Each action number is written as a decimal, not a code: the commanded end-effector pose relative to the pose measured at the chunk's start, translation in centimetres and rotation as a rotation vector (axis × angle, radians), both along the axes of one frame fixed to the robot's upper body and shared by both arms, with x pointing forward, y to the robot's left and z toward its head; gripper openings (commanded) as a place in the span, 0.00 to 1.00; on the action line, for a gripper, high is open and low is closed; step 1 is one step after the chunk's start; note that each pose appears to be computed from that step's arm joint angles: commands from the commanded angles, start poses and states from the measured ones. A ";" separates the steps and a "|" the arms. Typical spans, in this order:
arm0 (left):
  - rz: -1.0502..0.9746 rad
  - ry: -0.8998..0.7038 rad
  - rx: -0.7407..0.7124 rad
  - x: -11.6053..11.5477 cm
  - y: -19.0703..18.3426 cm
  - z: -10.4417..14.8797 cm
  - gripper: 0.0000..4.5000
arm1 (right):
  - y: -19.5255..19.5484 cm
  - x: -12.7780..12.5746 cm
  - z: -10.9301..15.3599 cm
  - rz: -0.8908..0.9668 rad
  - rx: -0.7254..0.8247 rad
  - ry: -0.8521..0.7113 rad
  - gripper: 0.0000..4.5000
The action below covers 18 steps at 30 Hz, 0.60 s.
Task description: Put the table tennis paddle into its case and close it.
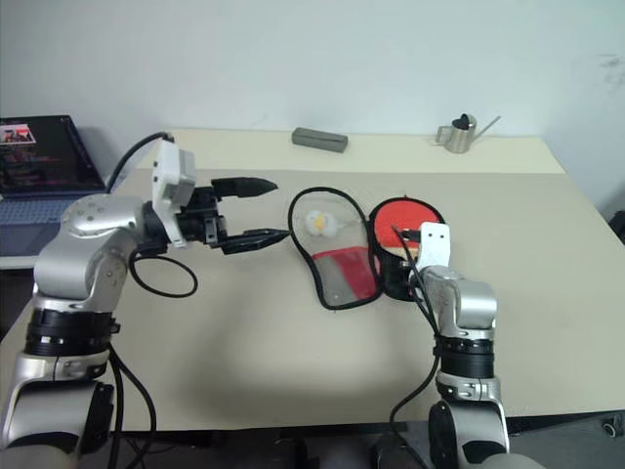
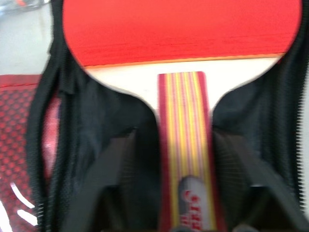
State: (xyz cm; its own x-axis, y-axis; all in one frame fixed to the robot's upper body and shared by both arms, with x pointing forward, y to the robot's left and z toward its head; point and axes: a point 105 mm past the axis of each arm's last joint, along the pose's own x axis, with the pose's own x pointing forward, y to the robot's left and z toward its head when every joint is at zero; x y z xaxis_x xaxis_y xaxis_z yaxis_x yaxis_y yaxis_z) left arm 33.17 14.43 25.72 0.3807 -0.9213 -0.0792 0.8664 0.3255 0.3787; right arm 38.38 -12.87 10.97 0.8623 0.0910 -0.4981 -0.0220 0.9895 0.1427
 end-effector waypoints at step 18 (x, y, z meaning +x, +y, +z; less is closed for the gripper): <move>0.192 0.038 -0.085 0.5 4.0 -1.6 1.00 | 3.3 -2.1 11.8 0.493 0.173 -0.414 0.95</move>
State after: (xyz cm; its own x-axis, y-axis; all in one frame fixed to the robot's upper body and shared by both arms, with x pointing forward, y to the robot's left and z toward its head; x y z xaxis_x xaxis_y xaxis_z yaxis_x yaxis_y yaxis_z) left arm 34.00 17.55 23.55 0.5312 -0.8464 -0.0387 0.8162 0.4989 0.2913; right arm 37.06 -10.14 21.16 0.8717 0.4729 -0.1283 -0.4446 0.8735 0.1984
